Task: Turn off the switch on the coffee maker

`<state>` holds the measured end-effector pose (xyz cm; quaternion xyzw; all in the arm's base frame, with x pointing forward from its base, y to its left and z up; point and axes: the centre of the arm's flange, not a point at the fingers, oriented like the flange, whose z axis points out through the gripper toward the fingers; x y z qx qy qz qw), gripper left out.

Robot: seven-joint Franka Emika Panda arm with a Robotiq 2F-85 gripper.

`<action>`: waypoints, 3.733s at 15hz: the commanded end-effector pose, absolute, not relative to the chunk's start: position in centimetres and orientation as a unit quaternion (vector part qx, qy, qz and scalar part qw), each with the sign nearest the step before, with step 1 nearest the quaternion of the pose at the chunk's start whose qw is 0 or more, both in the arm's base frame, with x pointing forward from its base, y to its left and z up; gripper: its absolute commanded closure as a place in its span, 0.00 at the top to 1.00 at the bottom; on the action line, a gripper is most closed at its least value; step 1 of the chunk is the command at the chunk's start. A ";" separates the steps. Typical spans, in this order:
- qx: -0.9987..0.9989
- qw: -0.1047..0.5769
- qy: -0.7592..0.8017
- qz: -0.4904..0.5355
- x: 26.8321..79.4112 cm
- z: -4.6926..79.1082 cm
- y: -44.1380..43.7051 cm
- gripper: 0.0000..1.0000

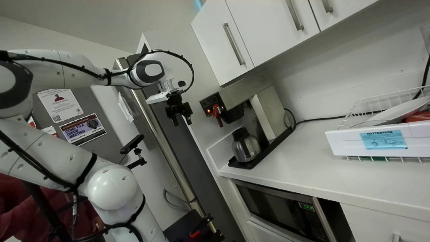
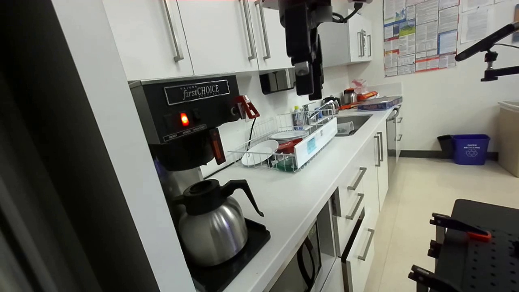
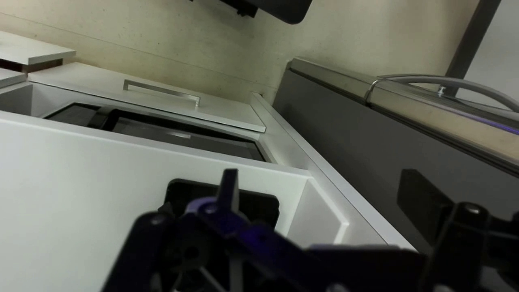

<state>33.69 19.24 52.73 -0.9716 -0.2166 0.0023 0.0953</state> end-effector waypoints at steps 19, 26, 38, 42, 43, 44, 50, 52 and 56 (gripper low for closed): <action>-0.967 0.080 -0.100 -0.222 36.2 52.5 27.1 0.06; -0.943 0.066 -0.142 -0.293 36.5 51.0 28.7 0.00; -0.943 0.041 -0.139 -0.300 38.1 52.3 29.4 0.00; -0.943 0.014 -0.135 -0.303 39.3 52.0 30.4 0.00; -0.943 0.009 -0.134 -0.304 39.5 51.9 30.7 0.00; -0.944 0.006 -0.133 -0.303 39.8 51.8 30.9 0.00; -0.944 -0.002 -0.130 -0.302 41.2 51.4 31.6 0.00; -0.945 -0.002 -0.133 -0.300 41.6 51.3 31.9 0.00; -0.945 -0.003 -0.138 -0.295 42.4 51.1 32.3 0.00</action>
